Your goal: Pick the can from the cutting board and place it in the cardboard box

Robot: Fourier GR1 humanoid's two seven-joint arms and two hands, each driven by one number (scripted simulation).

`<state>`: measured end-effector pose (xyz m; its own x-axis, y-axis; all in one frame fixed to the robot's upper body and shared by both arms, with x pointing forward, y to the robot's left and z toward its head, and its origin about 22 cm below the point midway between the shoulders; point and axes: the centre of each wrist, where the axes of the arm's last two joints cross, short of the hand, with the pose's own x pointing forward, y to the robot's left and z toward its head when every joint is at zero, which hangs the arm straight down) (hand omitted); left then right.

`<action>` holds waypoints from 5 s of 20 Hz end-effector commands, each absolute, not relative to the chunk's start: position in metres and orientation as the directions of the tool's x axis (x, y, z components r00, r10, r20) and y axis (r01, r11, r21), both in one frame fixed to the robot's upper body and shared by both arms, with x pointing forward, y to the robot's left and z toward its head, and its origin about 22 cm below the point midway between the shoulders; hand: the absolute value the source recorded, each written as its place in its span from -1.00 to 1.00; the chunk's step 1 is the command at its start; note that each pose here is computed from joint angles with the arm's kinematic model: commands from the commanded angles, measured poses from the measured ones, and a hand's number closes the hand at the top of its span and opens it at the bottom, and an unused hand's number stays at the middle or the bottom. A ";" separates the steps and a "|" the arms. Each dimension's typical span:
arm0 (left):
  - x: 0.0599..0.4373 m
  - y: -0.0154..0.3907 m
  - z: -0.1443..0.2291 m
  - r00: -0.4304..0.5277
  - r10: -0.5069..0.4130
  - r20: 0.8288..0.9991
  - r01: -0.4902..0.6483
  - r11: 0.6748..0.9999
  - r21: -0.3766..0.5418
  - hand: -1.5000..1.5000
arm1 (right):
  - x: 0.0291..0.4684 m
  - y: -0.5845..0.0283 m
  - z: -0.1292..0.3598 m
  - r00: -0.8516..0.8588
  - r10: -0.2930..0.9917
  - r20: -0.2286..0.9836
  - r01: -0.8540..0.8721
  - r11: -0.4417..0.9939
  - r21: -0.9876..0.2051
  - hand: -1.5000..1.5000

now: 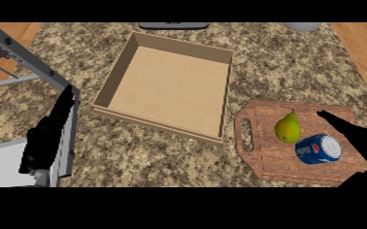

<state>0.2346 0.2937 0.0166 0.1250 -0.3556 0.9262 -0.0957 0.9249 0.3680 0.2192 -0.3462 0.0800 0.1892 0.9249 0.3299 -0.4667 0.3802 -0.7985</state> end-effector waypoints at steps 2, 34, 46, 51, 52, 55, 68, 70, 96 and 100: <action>0.250 0.265 0.020 0.096 -0.372 0.923 -0.097 0.920 0.380 0.00 | 0.231 -0.337 0.076 0.192 0.918 0.347 -0.464 0.396 -0.792 -1.00; 0.252 0.277 0.017 0.079 -0.364 0.928 -0.050 0.928 0.368 0.00 | 0.302 -0.319 0.055 -0.111 0.979 0.171 -0.303 0.130 -0.944 1.00; 0.250 0.265 0.012 0.083 -0.369 0.926 -0.030 0.928 0.372 0.00 | 0.403 -0.305 0.088 -0.453 0.887 0.090 -0.112 0.044 -0.993 1.00; 0.246 0.283 0.005 0.084 -0.372 0.924 -0.065 0.924 0.377 0.00 | 0.426 -0.313 0.110 -0.532 0.823 0.198 -0.108 0.166 -0.980 1.00; 0.246 0.272 0.018 0.093 -0.352 0.931 -0.064 0.931 0.358 0.00 | 0.430 -0.303 0.120 -0.577 0.777 0.253 -0.128 0.220 -0.967 1.00; 0.248 0.284 0.001 0.117 -0.367 0.923 -0.080 0.923 0.377 0.00 | 0.434 -0.299 0.140 -0.666 0.618 0.419 -0.150 0.439 -0.886 1.00; 0.249 0.290 0.007 0.120 -0.363 0.924 -0.091 0.923 0.374 0.00 | 0.450 -0.211 0.207 -0.749 0.348 0.564 -0.339 0.530 -0.777 1.00; 0.249 0.286 0.004 0.114 -0.365 0.924 -0.094 0.922 0.376 0.00 | 0.445 -0.177 0.201 -0.729 0.373 0.574 -0.347 0.521 -0.779 1.00; 0.254 0.270 0.017 0.069 -0.368 0.927 -0.015 0.929 0.369 0.00 | 0.435 -0.049 0.099 -0.555 0.598 0.578 -0.421 0.398 -0.815 -1.00; 0.258 0.257 0.026 0.067 -0.370 0.927 -0.025 0.928 0.372 0.00 | 0.439 -0.052 0.103 -0.521 0.525 0.673 -0.455 0.496 -0.740 -1.00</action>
<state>0.2584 0.2629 0.0168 0.0692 -0.3696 0.9266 -0.0238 0.9280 0.3719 0.4386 -0.0465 0.1133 -0.5492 0.5663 0.6145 -0.4424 0.4268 -0.7887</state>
